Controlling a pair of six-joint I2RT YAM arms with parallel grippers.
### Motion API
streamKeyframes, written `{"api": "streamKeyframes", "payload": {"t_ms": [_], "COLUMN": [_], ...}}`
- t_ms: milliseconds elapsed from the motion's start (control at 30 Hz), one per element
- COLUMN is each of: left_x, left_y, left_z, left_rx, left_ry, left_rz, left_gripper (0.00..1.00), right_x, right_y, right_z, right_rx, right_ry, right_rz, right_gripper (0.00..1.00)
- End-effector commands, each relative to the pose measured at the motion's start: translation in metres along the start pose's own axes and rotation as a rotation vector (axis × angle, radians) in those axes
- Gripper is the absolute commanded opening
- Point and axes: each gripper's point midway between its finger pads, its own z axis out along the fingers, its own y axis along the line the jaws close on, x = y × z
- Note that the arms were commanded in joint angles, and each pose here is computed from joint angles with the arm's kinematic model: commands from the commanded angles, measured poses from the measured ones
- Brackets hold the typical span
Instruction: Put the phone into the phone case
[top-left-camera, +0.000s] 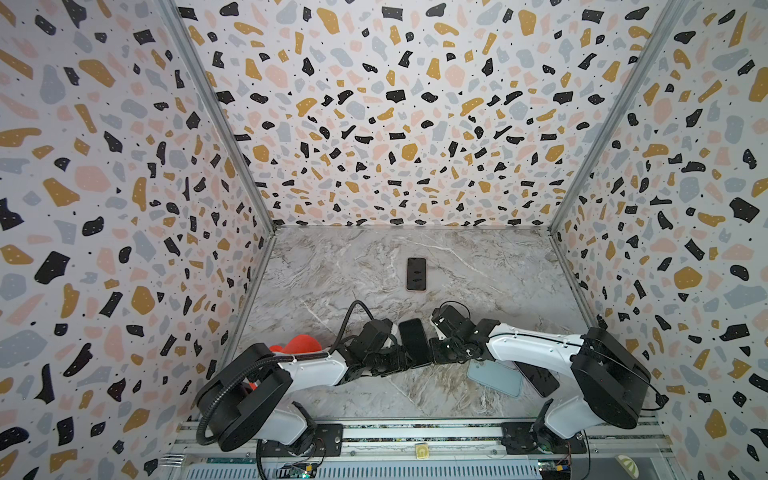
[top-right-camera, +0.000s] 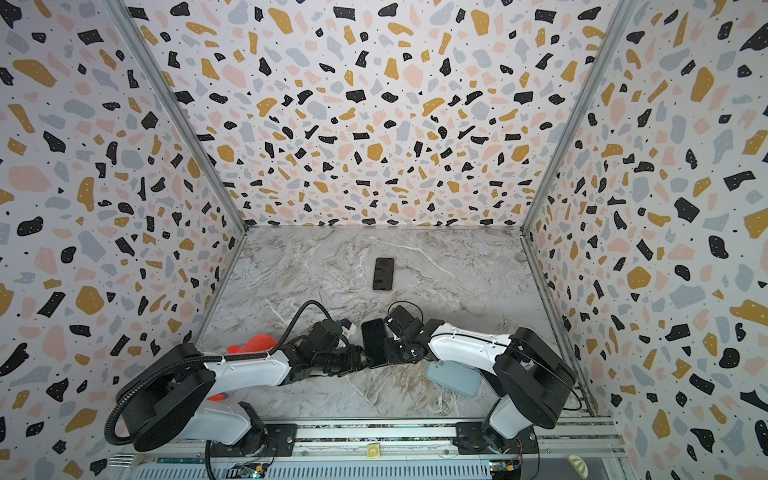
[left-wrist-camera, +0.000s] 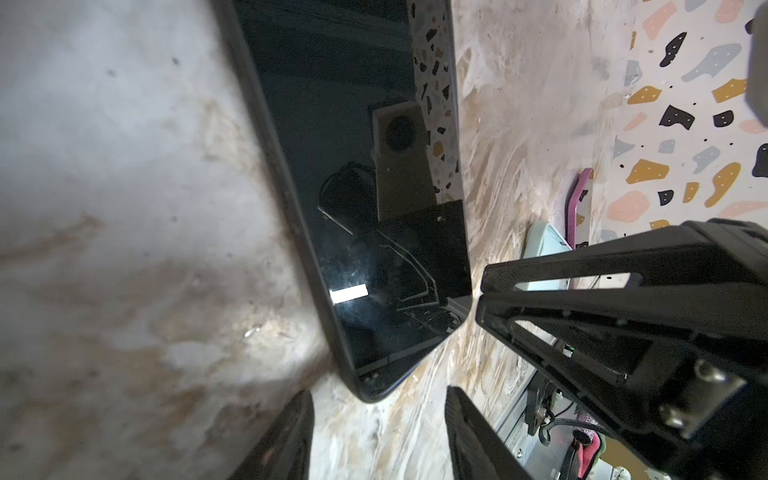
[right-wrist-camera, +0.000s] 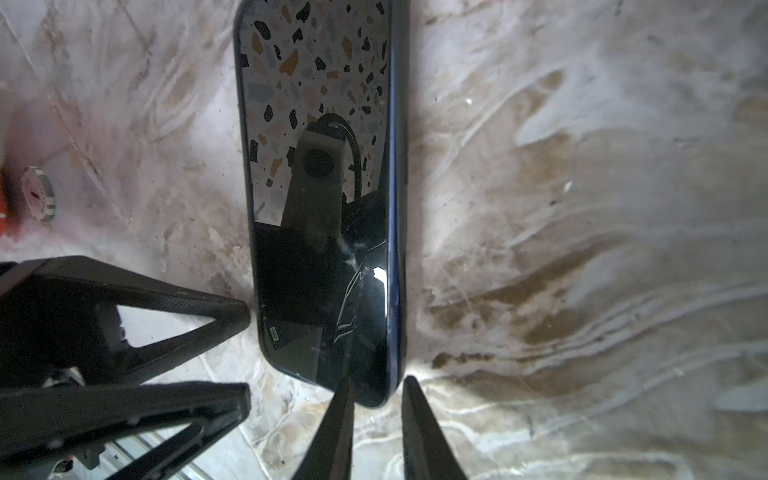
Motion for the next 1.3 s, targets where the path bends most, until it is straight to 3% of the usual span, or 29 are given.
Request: {"api": "streamKeyframes", "payload": {"t_ms": [0, 433, 1267], "left_x": [-0.006, -0.006, -0.007], "left_y": [-0.002, 0.004, 0.010], "left_z": [0.002, 0.010, 0.012], "left_rx": [-0.019, -0.037, -0.069], "left_ry": [-0.013, 0.000, 0.003], "left_rz": [-0.008, -0.029, -0.008], "left_gripper": [0.52, 0.38, 0.35], "right_x": [-0.010, -0.004, -0.007], "right_y": [0.007, 0.011, 0.001], "right_z": [-0.007, 0.002, 0.001], "right_rx": [-0.001, -0.036, -0.026], "right_ry": [-0.030, 0.001, -0.007], "right_rz": [-0.025, -0.025, -0.014], "right_gripper": [0.23, 0.18, 0.17]}}
